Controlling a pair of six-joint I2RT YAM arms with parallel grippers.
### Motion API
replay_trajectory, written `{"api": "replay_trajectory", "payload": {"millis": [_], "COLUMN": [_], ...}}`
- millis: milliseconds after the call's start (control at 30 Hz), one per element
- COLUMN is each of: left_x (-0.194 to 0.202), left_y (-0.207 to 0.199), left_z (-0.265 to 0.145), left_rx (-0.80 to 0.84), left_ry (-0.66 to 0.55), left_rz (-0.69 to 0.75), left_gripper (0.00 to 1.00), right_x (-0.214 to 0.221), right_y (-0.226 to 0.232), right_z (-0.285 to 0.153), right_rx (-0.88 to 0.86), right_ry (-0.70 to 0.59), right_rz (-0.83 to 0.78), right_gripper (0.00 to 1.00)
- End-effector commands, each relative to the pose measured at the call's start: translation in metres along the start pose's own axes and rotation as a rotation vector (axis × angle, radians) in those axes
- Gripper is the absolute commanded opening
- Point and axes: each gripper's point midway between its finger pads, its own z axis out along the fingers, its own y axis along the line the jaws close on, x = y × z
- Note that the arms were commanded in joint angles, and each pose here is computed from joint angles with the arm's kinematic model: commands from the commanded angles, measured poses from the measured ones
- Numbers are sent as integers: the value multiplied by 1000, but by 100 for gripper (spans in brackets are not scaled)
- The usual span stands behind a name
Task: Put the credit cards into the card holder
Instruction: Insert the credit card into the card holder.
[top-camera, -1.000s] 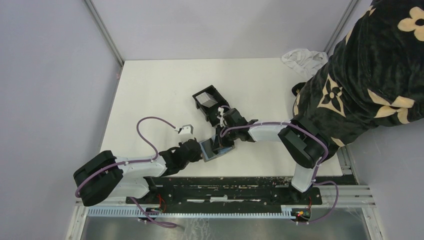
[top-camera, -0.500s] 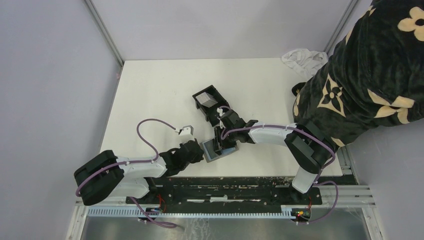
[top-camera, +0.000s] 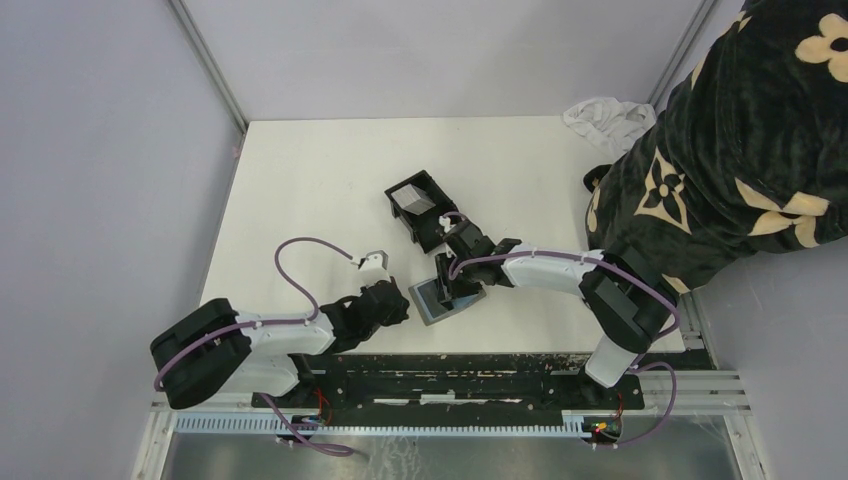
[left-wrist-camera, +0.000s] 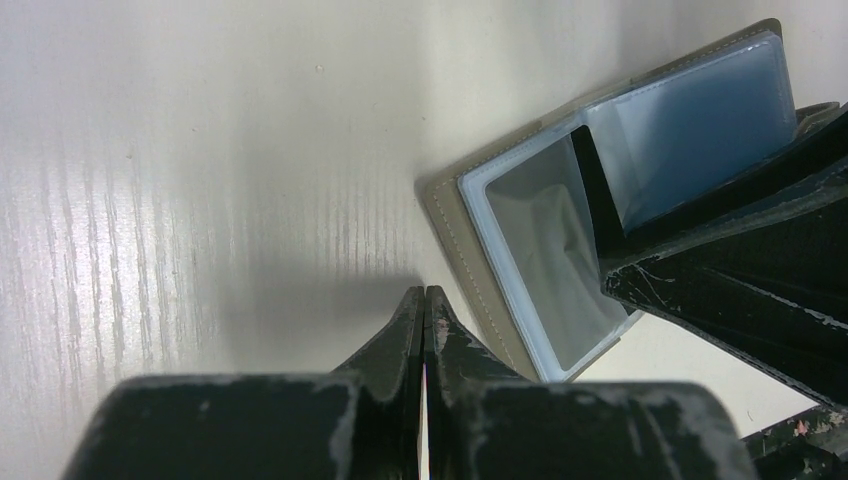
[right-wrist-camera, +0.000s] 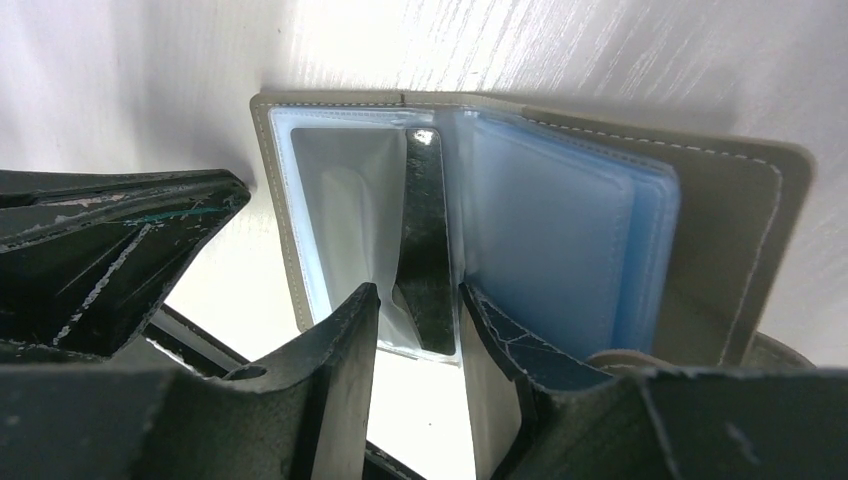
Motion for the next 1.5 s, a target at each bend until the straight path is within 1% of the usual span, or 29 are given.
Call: {"api": "replay_trajectory", "payload": {"millis": [0,100,167,433,633,933,1100,1167,1233,1333,1400,1467], "left_x": [25,24,24,22,25,24,24,23,21,16,10,5], "left_y": [27,25,23,17,16,15,13,13,14,13,12,11], "left_z": [-1,0,0,2,5,7,8,8,8,8,7,6], "left_rx": [-84,-78,-75,-64,-64,-65,-66,-66,-69,-76,-81,-88], "left_ry": [85,84,86,84,96,96,95,91,83,64,48,33], "left_rz": [44,44,47,48,57,64,65,66,67,73,79,87], "left_gripper": [3,3,3,3,3,3,3,3,3,3,3,3], "right_x": [-15,-15,-16,-13,-15,-16,-18,-19,-20,-24,-27,-32], "right_y": [2,2,3,4,8,22,30,31,30,27,25,24], "right_z": [-12,-11,-8,1,5,3,0,-1,-3,-7,-12,-17], "right_rx": [9,6,3,-11,-52,-145,-179,-185,-179,-152,-130,-116], "right_ry": [-62,-59,-55,-39,-31,-41,-45,-49,-55,-74,-89,-106], "right_rz": [-30,-32,-32,-25,-6,15,15,16,17,1,-11,-28], "right_gripper": [39,33,32,31,23,17,9,7,9,23,30,35]}}
